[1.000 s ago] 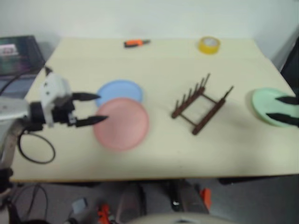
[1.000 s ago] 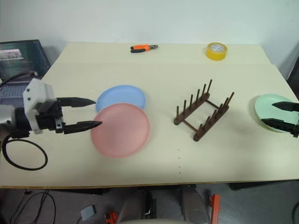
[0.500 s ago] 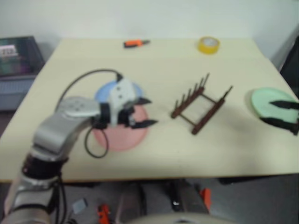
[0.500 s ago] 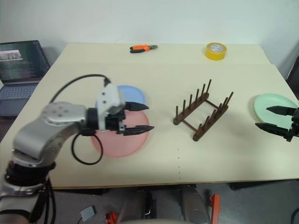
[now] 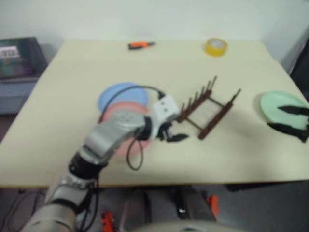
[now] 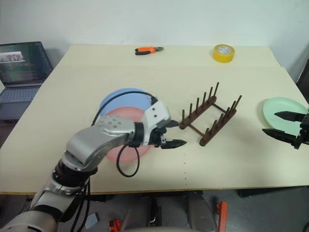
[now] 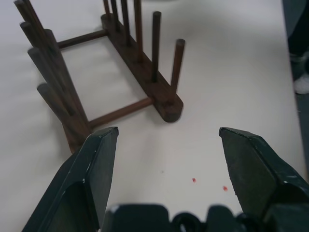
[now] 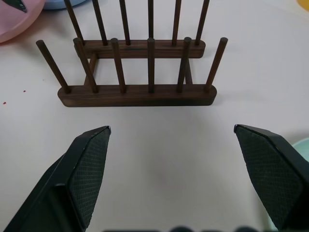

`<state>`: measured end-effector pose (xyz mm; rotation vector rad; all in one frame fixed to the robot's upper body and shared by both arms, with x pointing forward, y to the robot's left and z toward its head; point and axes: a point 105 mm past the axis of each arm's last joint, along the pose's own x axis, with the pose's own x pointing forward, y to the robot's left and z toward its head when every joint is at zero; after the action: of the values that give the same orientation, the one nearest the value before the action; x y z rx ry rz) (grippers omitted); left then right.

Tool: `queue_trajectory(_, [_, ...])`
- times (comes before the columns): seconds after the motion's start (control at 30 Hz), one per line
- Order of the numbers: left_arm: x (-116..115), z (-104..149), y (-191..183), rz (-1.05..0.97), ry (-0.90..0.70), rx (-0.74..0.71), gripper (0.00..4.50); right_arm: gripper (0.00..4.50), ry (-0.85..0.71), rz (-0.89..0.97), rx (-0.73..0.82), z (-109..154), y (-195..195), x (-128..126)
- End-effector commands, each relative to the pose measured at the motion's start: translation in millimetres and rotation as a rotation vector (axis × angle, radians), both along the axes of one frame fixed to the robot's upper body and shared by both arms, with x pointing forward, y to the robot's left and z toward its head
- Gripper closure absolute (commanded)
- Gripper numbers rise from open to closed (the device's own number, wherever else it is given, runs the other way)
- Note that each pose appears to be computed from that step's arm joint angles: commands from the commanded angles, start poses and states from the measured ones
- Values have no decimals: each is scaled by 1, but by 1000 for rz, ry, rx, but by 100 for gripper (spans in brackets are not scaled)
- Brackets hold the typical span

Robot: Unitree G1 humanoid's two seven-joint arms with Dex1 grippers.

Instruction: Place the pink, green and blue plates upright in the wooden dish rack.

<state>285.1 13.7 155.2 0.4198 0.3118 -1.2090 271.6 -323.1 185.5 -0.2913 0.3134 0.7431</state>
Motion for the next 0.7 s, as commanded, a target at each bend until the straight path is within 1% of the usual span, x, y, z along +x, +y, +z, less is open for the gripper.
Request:
queue_trajectory(0.03, [-1,-4,-16,4,-9,29,81,2,-52,6,6,15,2,-1])
queue_trajectory(0.17, [-3,-14,-35,14,17,55,81,2,-49,8,7,16,5,-1])
queue_trajectory(0.23, [0,-19,-41,35,30,73,81,2,-46,10,9,16,7,-2])
queue_trajectory(0.37, [4,-28,-49,59,53,100,81,2,-42,10,13,15,10,-3])
queue_trajectory(0.5, [3,-35,-55,65,59,131,81,2,-40,9,17,16,12,-5])
queue_trajectory(0.7, [6,-45,-58,95,80,139,81,2,-35,7,19,17,15,-7])
